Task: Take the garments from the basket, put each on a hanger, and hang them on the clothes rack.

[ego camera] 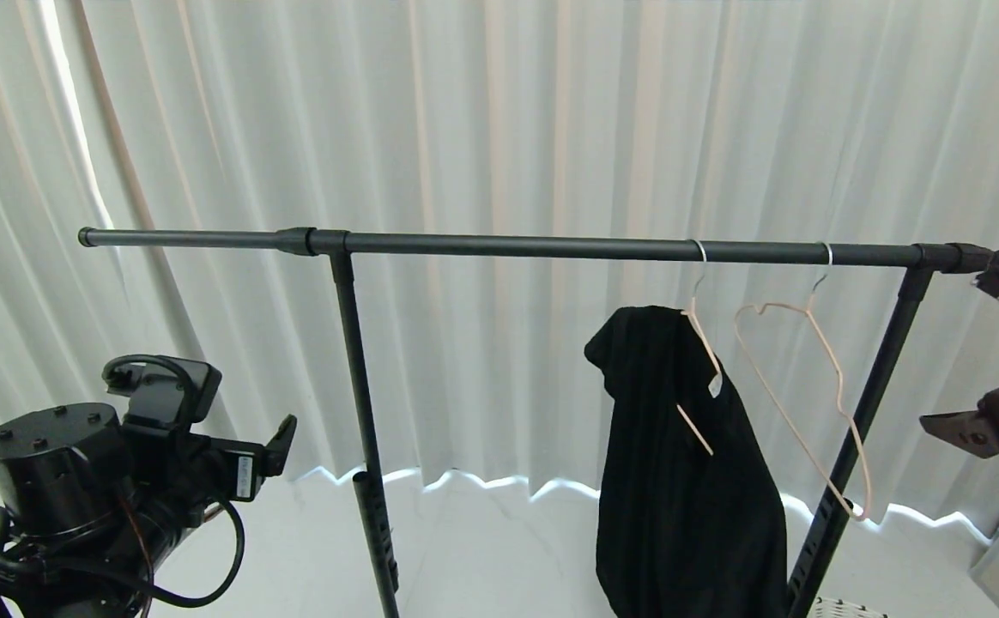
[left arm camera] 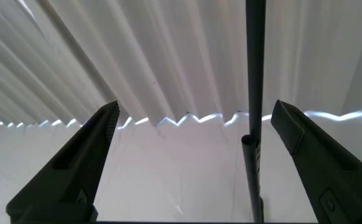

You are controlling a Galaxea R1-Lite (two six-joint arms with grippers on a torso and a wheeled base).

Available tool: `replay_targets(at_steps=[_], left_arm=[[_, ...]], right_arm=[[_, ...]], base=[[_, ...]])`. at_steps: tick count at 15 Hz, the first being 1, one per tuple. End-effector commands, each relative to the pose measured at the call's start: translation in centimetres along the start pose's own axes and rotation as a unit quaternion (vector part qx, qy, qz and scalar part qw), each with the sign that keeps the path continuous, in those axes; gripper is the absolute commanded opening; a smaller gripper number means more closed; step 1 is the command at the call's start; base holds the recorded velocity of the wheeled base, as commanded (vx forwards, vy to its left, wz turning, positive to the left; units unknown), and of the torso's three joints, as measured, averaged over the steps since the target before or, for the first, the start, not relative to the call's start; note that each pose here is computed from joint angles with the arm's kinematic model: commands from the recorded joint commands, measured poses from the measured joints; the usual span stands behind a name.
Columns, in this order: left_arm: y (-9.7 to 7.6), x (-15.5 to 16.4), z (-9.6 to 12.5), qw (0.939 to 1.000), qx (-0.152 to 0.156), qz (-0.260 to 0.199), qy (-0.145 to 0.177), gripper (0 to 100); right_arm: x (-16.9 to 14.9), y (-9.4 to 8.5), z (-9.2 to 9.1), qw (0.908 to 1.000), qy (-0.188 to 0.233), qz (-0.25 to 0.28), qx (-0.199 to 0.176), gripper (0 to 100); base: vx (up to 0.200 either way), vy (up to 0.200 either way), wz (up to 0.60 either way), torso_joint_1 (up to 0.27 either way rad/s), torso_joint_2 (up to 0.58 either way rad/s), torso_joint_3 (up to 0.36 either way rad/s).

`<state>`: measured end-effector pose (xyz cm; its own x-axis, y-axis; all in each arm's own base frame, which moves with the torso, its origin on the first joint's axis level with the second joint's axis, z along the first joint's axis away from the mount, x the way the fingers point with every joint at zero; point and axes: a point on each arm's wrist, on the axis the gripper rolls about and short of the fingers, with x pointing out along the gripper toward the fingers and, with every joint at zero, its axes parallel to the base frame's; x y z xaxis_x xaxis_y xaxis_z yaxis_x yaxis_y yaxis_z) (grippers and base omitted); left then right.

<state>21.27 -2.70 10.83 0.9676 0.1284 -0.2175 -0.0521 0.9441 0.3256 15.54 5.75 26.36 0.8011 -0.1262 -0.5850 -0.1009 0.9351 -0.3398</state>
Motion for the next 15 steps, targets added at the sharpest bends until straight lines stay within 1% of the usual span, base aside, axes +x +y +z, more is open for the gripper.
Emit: replay_targets(at_steps=[1, 5, 7, 8, 9, 10, 15], left_arm=[[0.0, 0.0, 0.1, 1.0000, -0.001, 0.001, -0.003, 100], [0.2, -0.2, 0.3, 1.0000, -0.003, 0.002, -0.009, 100], [0.3, -0.2, 0.9, 0.9998, -0.003, 0.006, -0.021, 100], [0.5, -0.3, 1.4, 0.9994, -0.007, 0.009, -0.033, 100], [0.6, -0.6, 1.6, 0.9991, -0.008, 0.011, -0.040, 100], [0.8, -0.9, 1.8, 0.9988, -0.009, 0.013, -0.046, 100], [0.9, -1.1, 1.6, 0.9989, -0.011, 0.015, -0.044, 100]], right_arm=[[-0.2, -0.8, -0.3, 0.9998, 0.000, -0.016, 0.015, 100], [0.2, -1.1, -0.9, 0.9993, 0.015, -0.027, 0.021, 100], [0.5, -1.0, -1.9, 0.9990, 0.028, -0.030, 0.018, 100], [0.7, -1.1, -2.5, 0.9985, 0.039, -0.034, 0.018, 100], [0.9, -1.1, -2.6, 0.9983, 0.041, -0.036, 0.020, 100], [0.7, -1.2, -2.7, 0.9985, 0.035, -0.037, 0.022, 100], [0.8, -1.3, -3.1, 0.9981, 0.042, -0.040, 0.022, 100]], base=[[-0.200, 0.000, 0.00, 0.017, 0.00, 0.002], [-0.200, 0.000, 0.00, -0.007, 0.00, 0.002], [-0.200, 0.000, 0.00, 0.000, 0.00, 0.005], [-0.200, 0.000, 0.00, 0.002, 0.00, -0.002], [-0.200, 0.000, 0.00, 0.002, 0.00, 0.007], [-0.200, 0.000, 0.00, 0.007, 0.01, -0.002], [-0.200, 0.000, 0.00, -0.001, 0.01, 0.005]])
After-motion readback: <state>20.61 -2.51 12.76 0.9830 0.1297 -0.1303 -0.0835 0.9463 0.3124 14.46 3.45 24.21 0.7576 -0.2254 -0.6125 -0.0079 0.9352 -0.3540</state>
